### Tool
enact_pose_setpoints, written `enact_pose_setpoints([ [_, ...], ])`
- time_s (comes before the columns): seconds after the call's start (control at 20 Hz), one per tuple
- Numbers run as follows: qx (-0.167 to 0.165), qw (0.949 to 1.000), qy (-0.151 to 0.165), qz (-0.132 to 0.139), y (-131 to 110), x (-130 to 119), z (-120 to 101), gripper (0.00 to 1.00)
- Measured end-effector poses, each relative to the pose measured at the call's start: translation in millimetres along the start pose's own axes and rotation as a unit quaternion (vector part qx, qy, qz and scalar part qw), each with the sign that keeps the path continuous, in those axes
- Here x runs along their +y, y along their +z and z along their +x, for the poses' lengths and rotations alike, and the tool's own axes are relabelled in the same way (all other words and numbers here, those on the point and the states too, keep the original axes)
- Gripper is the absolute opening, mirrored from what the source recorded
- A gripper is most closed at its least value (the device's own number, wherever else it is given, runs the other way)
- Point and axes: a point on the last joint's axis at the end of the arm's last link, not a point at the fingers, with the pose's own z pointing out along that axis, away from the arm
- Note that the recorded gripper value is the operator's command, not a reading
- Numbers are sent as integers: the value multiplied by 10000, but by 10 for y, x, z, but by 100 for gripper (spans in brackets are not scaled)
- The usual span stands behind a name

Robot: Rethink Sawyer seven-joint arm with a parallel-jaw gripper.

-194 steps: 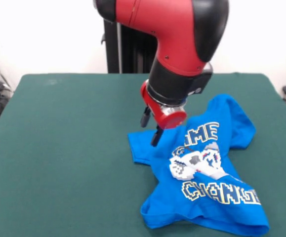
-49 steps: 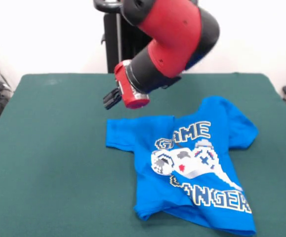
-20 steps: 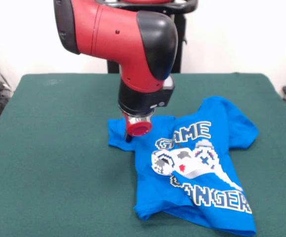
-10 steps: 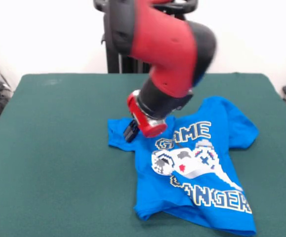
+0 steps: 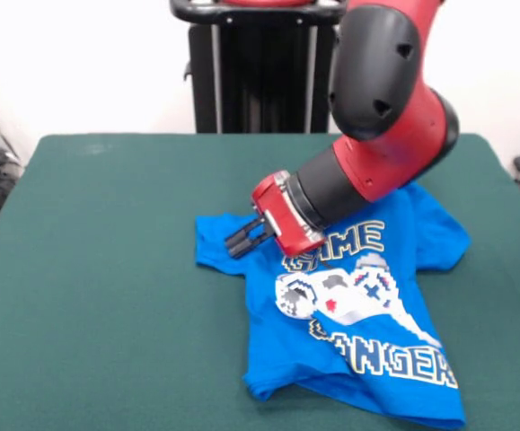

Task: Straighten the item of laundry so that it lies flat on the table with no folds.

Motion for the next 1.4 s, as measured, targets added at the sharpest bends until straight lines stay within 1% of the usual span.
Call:
enact_pose_setpoints([
  [0.25,-280,9992,-200,225,103,-59,47,0],
  [0.45,-483,9966,-396,534,327,-193,96,0],
  [0.6,-611,9947,-475,683,424,-264,73,0],
  [0.65,-669,9933,-535,770,508,-318,76,0],
  [0.7,-687,9928,-567,801,560,-340,86,0],
  [0.9,-729,9918,-599,862,680,-417,52,0],
  [1.1,-702,9925,-561,829,688,-437,40,0],
  [1.2,-659,9935,-503,777,672,-445,39,0],
  [1.25,-585,9949,-412,710,645,-460,32,0],
  [1.35,-511,9959,-333,665,618,-474,27,0],
  [1.4,-365,9973,-192,613,566,-506,16,0],
])
